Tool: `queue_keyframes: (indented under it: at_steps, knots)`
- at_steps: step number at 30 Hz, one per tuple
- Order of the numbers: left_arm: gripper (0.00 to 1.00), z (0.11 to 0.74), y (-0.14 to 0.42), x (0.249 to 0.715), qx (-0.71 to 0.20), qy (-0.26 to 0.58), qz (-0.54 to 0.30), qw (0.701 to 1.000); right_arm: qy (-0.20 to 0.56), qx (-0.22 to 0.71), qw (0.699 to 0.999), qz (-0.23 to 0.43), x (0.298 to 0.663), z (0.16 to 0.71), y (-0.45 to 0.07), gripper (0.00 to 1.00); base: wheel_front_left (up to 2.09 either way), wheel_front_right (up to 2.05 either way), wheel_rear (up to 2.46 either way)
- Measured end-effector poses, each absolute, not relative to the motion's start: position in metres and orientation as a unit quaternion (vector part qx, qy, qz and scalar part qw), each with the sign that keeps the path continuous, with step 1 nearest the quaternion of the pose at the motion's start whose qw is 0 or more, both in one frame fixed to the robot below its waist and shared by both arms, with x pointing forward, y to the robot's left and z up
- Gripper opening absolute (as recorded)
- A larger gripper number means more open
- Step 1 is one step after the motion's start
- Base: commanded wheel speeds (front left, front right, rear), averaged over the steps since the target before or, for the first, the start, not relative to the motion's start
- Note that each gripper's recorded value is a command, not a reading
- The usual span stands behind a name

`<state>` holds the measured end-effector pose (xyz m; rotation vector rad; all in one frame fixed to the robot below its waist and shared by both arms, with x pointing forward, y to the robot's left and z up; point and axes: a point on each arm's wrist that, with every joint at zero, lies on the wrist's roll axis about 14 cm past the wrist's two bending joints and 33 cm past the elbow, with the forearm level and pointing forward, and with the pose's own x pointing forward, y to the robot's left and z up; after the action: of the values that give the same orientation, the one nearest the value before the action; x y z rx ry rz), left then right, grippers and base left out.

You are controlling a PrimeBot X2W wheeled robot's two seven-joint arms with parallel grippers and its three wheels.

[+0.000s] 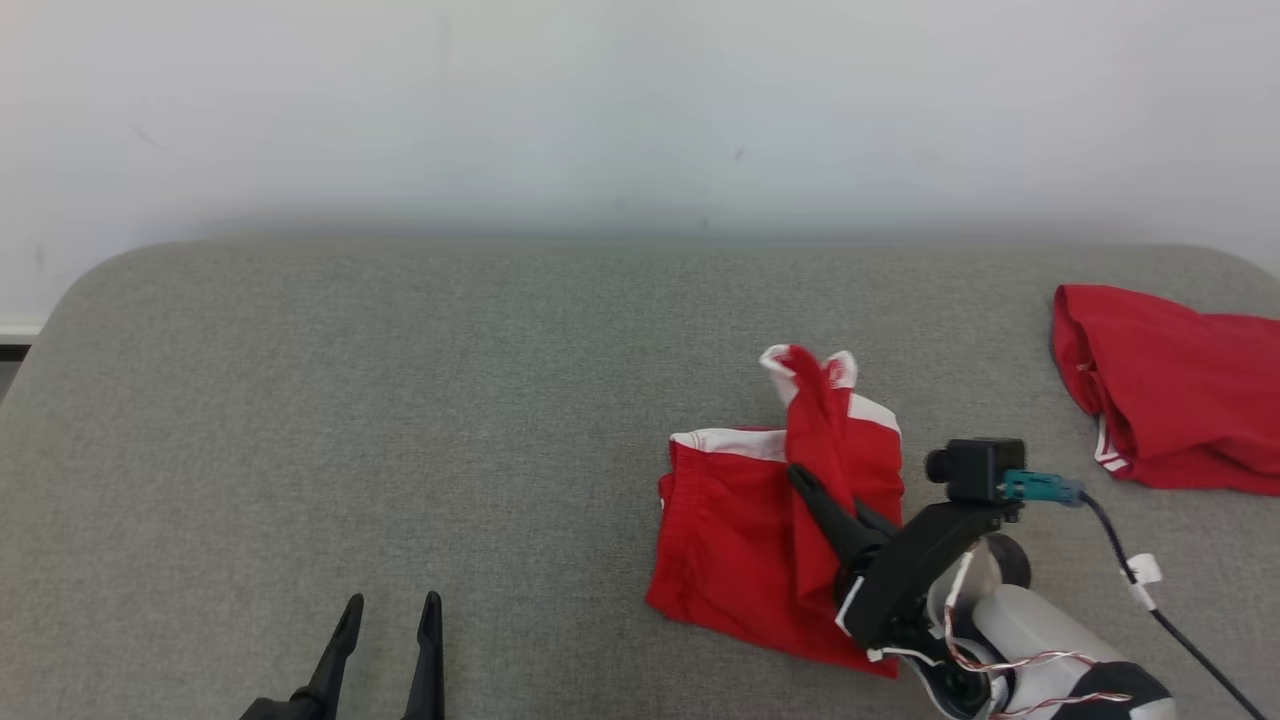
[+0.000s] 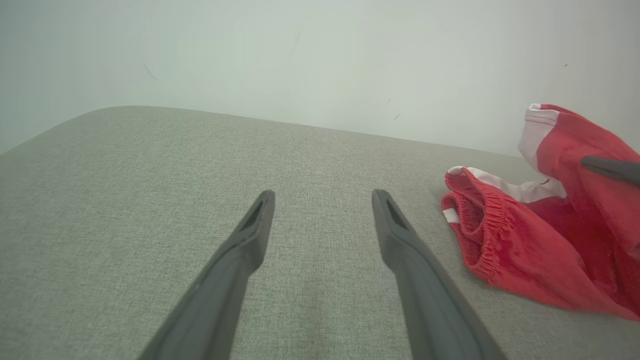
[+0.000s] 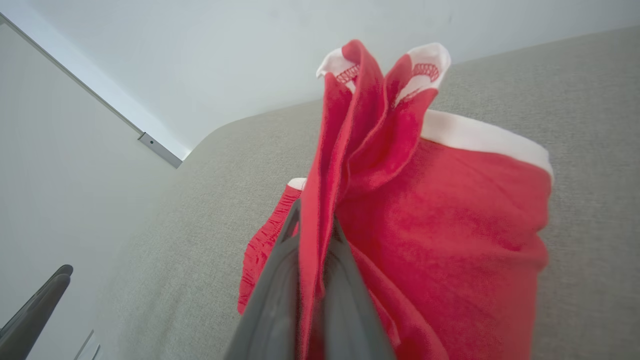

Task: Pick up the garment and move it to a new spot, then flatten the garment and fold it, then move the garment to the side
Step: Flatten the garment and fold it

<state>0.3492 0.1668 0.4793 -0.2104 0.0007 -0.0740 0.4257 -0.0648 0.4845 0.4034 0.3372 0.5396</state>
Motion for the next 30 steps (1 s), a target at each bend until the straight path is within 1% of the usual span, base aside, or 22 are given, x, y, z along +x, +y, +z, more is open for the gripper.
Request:
queue_keyframes:
  at_steps: [10,18,19,20,25,30]
  knots:
    - [1.00,0.477,0.175,0.348,-0.111,0.003,-0.023,0.994,0.216,0.189,0.913,0.291,0.423,0.457,-0.017,0.00,0.00,0.00,0.00]
    - [1.00,0.475,0.179,0.350,-0.114,0.006,-0.015,0.993,0.240,0.166,0.910,0.294,0.422,0.435,0.001,0.00,0.00,0.00,0.00]
    - [1.00,0.475,0.179,0.349,-0.114,0.007,-0.014,0.993,0.242,0.164,0.910,0.294,0.422,0.433,0.003,0.48,0.00,0.00,0.00]
    - [1.00,0.475,0.180,0.349,-0.114,0.006,-0.013,0.993,0.239,0.165,0.910,0.295,0.422,0.433,0.004,1.00,0.00,0.00,0.00]
    - [1.00,0.478,0.183,0.349,-0.114,0.001,-0.009,0.993,0.198,0.182,0.917,0.293,0.427,0.453,0.004,1.00,0.00,0.00,0.00]
    - [1.00,0.481,0.183,0.348,-0.113,-0.004,-0.010,0.994,0.138,0.195,0.933,0.268,0.440,0.478,-0.025,1.00,0.00,0.00,0.00]
